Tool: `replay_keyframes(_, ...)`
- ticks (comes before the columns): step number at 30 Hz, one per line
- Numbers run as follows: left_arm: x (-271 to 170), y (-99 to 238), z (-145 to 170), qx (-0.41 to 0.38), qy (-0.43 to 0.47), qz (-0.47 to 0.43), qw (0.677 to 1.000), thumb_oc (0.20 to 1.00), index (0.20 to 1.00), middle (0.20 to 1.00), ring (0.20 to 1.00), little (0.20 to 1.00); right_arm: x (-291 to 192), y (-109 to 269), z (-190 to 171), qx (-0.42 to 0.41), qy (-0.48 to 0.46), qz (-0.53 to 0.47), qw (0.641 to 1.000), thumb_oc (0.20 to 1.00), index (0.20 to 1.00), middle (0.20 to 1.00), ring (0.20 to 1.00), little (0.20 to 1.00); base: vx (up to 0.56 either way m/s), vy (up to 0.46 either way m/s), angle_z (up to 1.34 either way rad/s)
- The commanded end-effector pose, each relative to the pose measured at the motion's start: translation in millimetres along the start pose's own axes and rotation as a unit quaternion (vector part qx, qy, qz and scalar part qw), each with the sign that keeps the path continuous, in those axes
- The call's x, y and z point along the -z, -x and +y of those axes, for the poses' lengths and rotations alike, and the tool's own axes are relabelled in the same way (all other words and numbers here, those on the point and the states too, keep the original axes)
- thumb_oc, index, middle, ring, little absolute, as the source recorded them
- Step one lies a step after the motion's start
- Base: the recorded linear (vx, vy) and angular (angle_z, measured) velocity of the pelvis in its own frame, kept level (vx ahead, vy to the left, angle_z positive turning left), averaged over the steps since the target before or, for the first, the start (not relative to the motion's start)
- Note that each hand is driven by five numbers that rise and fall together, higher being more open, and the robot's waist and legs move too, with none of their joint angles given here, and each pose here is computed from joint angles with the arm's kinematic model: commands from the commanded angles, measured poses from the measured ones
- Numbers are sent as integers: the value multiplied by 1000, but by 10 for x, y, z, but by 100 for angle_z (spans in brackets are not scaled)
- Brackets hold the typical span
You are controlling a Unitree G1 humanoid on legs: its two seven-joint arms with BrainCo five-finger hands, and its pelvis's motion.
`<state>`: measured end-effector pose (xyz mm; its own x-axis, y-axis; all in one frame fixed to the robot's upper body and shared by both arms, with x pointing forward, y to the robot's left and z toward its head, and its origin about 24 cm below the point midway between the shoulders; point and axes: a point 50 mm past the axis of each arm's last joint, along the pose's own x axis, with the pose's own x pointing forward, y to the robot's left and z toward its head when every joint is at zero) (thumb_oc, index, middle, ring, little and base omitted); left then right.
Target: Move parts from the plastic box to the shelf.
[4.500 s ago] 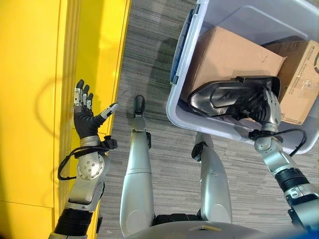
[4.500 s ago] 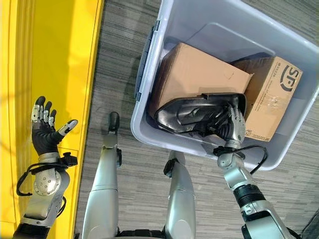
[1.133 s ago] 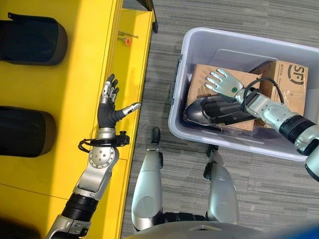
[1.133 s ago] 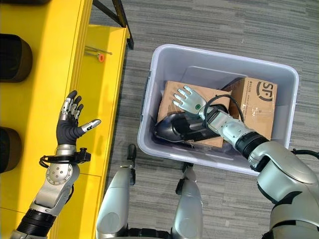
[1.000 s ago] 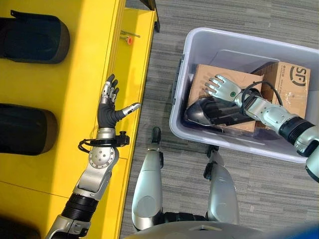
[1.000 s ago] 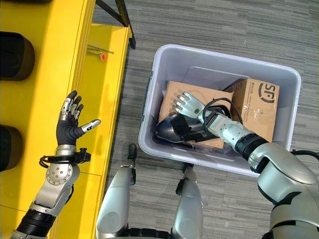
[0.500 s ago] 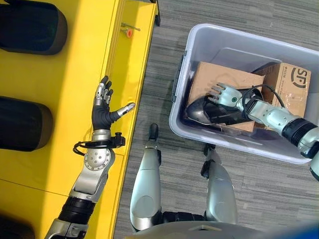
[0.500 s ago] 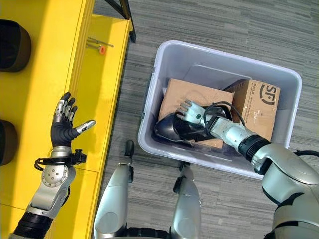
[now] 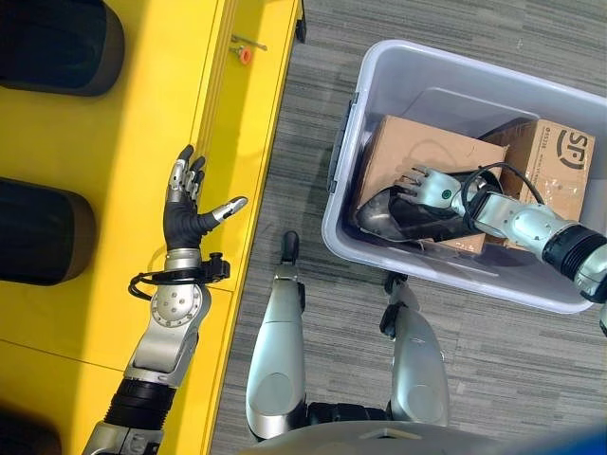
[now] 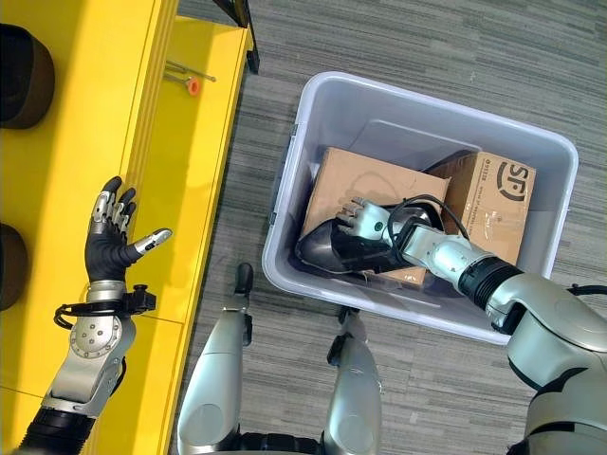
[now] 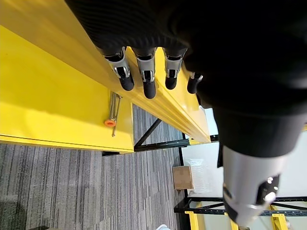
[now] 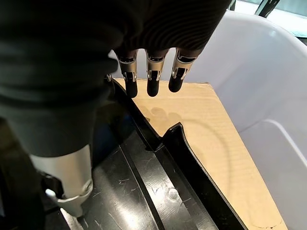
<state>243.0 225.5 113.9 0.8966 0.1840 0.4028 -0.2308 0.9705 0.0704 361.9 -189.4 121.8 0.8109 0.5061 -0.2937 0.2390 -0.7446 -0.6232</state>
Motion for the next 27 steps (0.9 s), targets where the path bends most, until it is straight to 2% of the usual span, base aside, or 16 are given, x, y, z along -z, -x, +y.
replay_keyframes(1, -243, 70, 56, 16, -14, -56, 998, 1000, 1000, 1000, 1000, 1000, 121, 169, 96, -27, 11, -2, 1000, 1000, 1000, 1000, 1000, 1000, 3, 8, 3)
replay_keyframes(16, -245, 80, 88, 10, -19, -58, 998, 1000, 1000, 1000, 1000, 1000, 102, 237, 410, -81, 17, 26, 996, 1000, 1000, 1000, 1000, 1000, 1, -1, 1)
replay_keyframes(22, -247, 89, 116, 9, -23, -59, 998, 1000, 1000, 1000, 1000, 1000, 457, 398, 593, -125, 51, 116, 984, 1000, 1000, 1000, 1000, 1000, 1, 8, -1)
replay_keyframes(27, -247, 100, 128, 3, -15, -60, 998, 1000, 1000, 1000, 1000, 1000, 798, 526, 542, -125, 75, 189, 971, 1000, 1000, 1000, 1000, 1000, 2, 19, -7)
